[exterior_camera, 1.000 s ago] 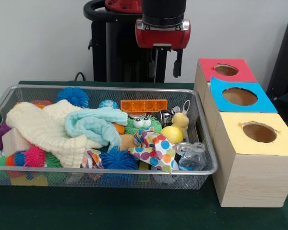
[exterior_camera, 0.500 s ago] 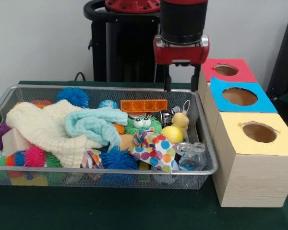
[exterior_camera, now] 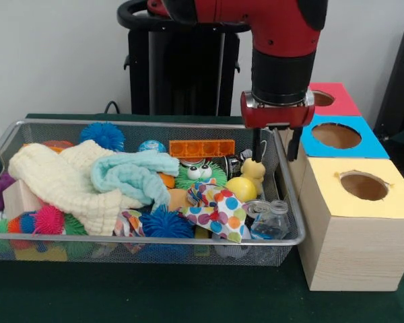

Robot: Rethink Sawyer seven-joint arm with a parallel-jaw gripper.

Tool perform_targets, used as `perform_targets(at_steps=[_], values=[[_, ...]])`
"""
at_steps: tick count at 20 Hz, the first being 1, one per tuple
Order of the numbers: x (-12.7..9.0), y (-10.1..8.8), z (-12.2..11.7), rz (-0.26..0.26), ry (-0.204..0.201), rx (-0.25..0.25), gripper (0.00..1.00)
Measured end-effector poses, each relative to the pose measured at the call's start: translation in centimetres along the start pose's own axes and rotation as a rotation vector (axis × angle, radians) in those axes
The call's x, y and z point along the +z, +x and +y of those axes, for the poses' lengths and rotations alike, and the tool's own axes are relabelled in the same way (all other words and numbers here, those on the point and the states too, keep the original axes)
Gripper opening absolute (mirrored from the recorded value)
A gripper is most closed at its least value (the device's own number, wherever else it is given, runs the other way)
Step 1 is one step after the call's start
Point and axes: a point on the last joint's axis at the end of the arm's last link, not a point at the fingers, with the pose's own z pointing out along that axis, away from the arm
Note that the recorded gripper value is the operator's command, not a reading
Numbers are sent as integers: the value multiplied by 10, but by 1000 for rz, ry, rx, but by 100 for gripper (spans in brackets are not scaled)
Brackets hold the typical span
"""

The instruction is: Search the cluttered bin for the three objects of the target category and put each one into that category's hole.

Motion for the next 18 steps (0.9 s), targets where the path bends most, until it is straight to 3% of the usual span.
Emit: perform_targets(at_steps=[4, 18], values=[[10, 4, -4, -1, 20, 3, 100], [10, 10, -32, 9, 61, 37, 100]])
